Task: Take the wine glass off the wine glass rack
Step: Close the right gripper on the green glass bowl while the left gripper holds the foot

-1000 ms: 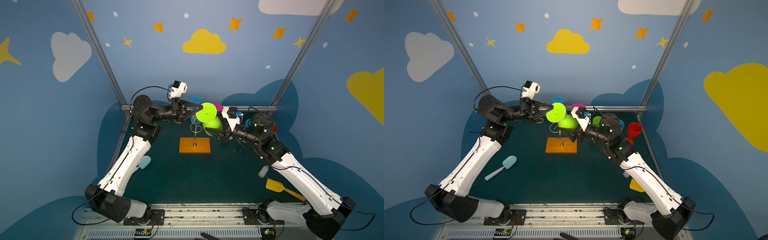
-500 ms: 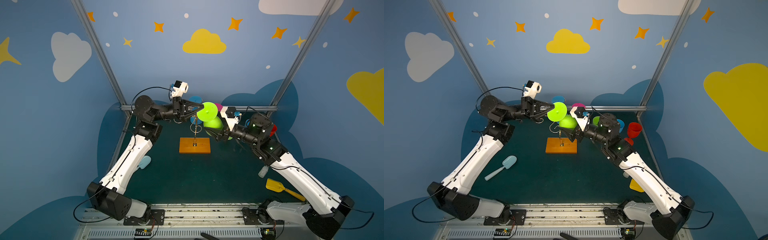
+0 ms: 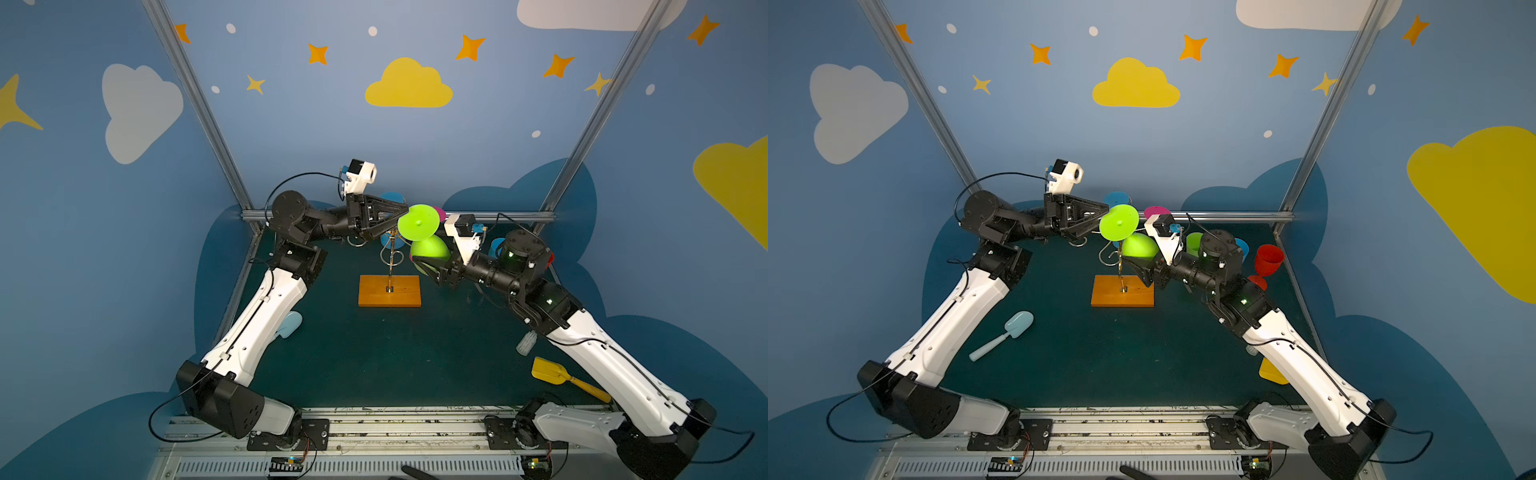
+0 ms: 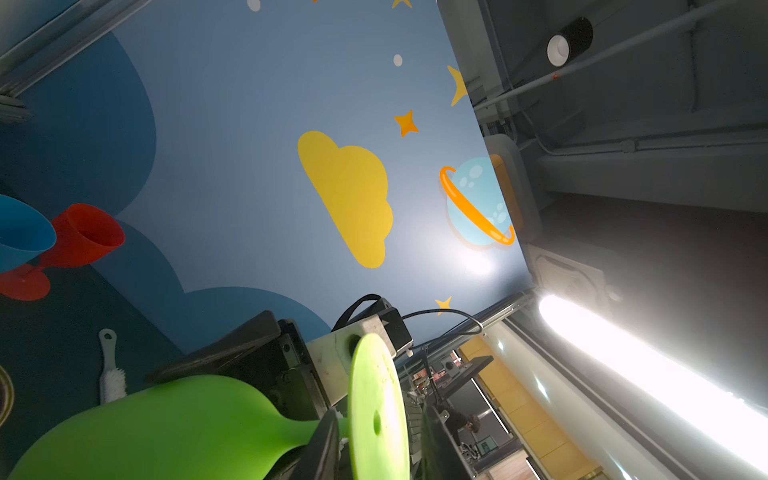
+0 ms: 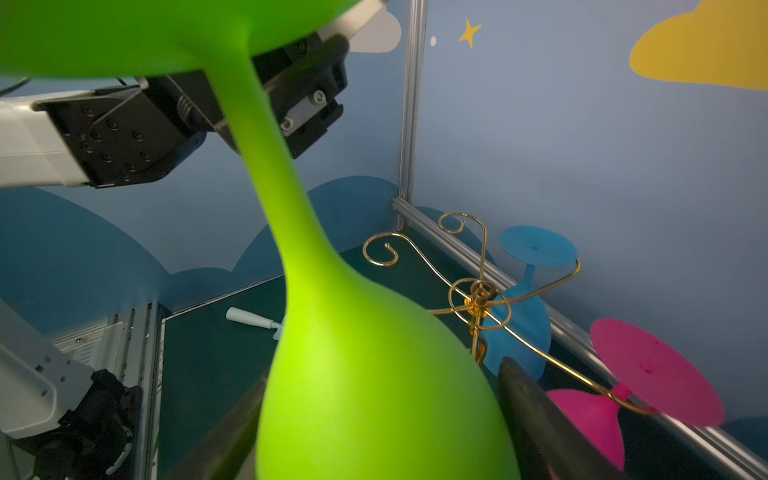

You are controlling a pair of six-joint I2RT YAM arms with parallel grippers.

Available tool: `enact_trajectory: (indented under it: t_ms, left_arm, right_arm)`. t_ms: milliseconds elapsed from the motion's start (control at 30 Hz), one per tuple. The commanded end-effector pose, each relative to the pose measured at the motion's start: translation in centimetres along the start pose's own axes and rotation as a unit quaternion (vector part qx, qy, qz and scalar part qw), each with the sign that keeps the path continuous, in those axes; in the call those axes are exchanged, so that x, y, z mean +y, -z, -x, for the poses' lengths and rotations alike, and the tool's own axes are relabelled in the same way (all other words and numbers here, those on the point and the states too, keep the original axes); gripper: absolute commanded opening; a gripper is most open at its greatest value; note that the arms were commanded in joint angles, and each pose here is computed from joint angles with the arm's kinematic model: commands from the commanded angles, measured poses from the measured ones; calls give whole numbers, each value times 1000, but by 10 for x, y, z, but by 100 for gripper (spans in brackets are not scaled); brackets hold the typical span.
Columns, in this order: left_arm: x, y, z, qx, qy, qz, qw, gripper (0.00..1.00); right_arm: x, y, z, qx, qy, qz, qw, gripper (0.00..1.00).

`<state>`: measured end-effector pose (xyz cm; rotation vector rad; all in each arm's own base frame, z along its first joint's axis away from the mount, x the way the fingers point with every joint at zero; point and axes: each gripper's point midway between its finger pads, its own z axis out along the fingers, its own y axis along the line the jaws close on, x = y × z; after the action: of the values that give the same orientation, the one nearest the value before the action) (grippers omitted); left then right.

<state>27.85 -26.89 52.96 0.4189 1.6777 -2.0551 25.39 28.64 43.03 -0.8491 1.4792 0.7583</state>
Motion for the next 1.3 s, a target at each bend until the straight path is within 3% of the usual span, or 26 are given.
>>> enact_trajectory:
  t_ms: [0,133,300,400,533,633,833,1067,1267]
  left_arm:
    - [-1,3,2,-16,-65,23,997,49]
    - [22,8,7,-42,-120,76,989,58]
    - [48,18,18,-86,-245,142,955,60]
    - [55,23,18,-117,-360,171,910,60]
    - [60,21,11,-114,-501,204,833,57]
    - [65,14,3,-92,-577,208,785,56]
    - [65,11,-4,-97,-664,199,715,52]
    - [61,4,-11,-85,-712,195,669,51]
    - [60,-2,-18,-72,-727,185,657,48]
  right_arm:
    - [-16,22,-6,24,-43,-68,997,39]
    - [-30,43,-23,63,-72,-123,988,34]
    - [-30,57,-33,91,-96,-132,982,29]
    - [-27,60,-35,107,-106,-126,981,28]
    - [-25,59,-35,127,-109,-121,978,28]
    - [-25,55,-35,135,-112,-116,978,27]
    - [-21,43,-36,152,-121,-94,976,25]
    - [-12,29,-38,159,-132,-64,976,25]
    - [-2,16,-46,172,-139,-42,974,23]
